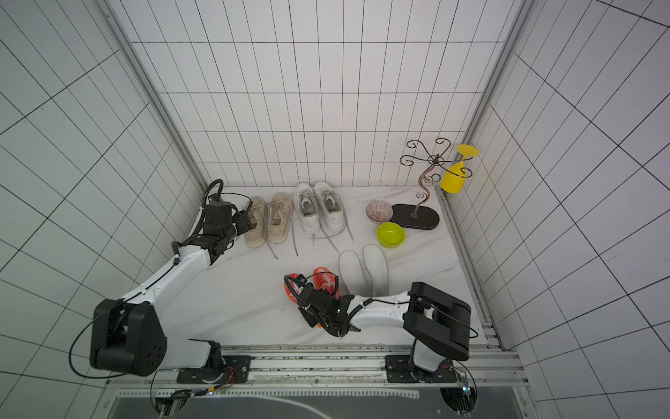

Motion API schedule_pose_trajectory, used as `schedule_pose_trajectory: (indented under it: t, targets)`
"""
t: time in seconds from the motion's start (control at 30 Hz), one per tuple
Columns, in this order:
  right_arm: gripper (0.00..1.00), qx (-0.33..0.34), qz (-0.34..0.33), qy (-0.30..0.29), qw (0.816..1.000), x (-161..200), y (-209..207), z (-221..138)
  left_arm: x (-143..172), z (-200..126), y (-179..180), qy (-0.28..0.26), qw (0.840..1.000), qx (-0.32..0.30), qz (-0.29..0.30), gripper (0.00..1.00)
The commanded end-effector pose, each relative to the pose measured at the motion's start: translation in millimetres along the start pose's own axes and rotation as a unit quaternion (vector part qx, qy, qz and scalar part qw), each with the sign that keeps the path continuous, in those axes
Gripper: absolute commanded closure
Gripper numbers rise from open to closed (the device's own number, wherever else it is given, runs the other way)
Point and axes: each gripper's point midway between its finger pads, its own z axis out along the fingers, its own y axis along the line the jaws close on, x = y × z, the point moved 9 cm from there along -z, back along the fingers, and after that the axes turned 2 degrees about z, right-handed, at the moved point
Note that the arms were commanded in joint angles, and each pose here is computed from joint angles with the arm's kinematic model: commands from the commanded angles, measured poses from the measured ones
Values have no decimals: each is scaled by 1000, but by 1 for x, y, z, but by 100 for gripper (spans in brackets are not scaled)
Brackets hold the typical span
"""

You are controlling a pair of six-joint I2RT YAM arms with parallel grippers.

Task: Remove the insole from the shoe
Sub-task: Place the shoe at the center of the board.

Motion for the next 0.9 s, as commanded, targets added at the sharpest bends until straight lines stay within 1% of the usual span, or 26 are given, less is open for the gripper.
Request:
schedule_pose_trajectory:
  t: [0.0,0.1,0.17,0.27,0.4,0.43,0.47,0.53,0.63,0.7,0.8,0.87]
  targets:
    - [36,-32,7,-46,998,-27,10,-21,-6,-10,-7,-21,998,53,-17,15]
    - [33,-27,19,-56,998,-26,3,-27,-1,-16,-10,-11,997,69,-16,15]
    - [33,-21,22,-46,998,-23,-1,-24,3,-17,-11,-9,997,73,-14,15]
    - [35,-20,22,-33,999,-18,-2,-19,9,-21,-15,-7,996,86,-11,15]
    - [44,3,24,-23,999,-14,-5,-15,13,-28,-21,-10,995,98,-6,15]
    - [47,7,20,-21,1000,-13,-5,-13,15,-28,-21,-10,995,97,-4,15]
    - [53,9,17,-17,1000,-12,-5,-12,16,-28,-21,-9,995,97,-3,15]
    - [64,-3,5,-6,1000,-10,-2,-7,18,-28,-20,-10,995,97,-4,15]
    - [72,-45,-22,18,999,-8,9,4,21,-26,-20,-6,995,103,-2,15]
    - [77,-45,-30,38,998,-7,12,14,23,-25,-22,2,994,112,1,15]
    - [78,-58,-39,43,997,-11,18,19,27,-28,-21,-4,993,117,2,15]
    - [77,-64,-39,32,997,-18,21,16,29,-29,-18,-10,994,108,5,15]
